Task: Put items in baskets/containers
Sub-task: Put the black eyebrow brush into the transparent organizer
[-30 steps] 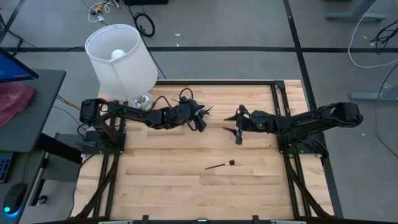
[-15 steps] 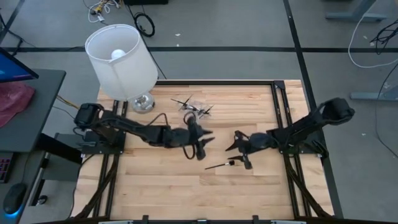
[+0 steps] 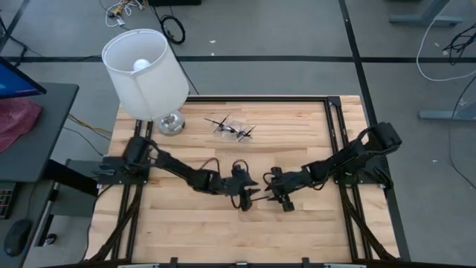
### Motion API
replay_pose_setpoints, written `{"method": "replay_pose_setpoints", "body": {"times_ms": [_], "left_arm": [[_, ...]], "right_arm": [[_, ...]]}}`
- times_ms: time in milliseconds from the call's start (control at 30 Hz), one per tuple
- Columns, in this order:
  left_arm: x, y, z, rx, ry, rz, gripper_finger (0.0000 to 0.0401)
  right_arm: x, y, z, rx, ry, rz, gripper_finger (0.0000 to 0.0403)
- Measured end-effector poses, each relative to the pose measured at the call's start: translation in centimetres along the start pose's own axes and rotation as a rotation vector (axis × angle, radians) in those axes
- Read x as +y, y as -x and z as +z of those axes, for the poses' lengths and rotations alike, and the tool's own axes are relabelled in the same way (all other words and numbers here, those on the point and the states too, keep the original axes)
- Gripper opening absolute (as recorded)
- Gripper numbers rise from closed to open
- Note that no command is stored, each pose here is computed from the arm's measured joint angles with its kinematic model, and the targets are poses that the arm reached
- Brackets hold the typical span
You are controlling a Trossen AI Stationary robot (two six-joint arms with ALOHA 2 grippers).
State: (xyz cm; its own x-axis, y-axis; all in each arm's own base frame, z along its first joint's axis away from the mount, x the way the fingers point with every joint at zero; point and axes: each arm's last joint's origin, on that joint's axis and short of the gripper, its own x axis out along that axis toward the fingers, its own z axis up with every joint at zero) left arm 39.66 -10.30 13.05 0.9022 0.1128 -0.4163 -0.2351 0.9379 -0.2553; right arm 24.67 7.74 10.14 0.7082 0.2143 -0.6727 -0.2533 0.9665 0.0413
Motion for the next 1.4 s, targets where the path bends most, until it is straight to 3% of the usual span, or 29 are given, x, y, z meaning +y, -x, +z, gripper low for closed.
{"method": "replay_pose_setpoints", "body": {"times_ms": [333, 533, 700, 833, 1033, 1200, 1400], "left_arm": [[-1.1, -2.9, -5.9, -0.096, -0.090, -0.009, 0.0124], [-1.6, -4.7, -6.8, -0.085, -0.109, 0.002, 0.0124], [-1.5, -5.2, -7.4, -0.029, -0.118, 0.044, 0.0122], [-1.0, -5.4, -8.5, 0.017, -0.084, 0.091, 0.0094], [-0.7, -5.4, -9.0, 0.031, -0.074, 0.111, 0.0015], [-0.7, -5.4, -9.0, 0.024, -0.075, 0.116, 0.0017], [-0.9, -5.4, -8.6, -0.026, -0.099, 0.095, 0.0011]], "right_arm": [[-0.3, 2.5, 1.1, 0.011, 0.057, -0.089, 0.0192], [-0.5, 5.2, 1.8, -0.002, 0.040, -0.166, 0.0192], [-0.4, 6.0, 2.3, -0.038, 0.015, -0.165, 0.0192], [-0.2, 5.8, 2.1, -0.019, 0.020, -0.160, 0.0192], [0.6, 5.7, 1.8, -0.023, -0.058, -0.147, 0.0192], [0.4, 5.6, 0.1, -0.020, -0.117, -0.182, 0.0192], [0.8, 6.2, -3.2, -0.308, -0.229, -0.090, 0.0192]]}}
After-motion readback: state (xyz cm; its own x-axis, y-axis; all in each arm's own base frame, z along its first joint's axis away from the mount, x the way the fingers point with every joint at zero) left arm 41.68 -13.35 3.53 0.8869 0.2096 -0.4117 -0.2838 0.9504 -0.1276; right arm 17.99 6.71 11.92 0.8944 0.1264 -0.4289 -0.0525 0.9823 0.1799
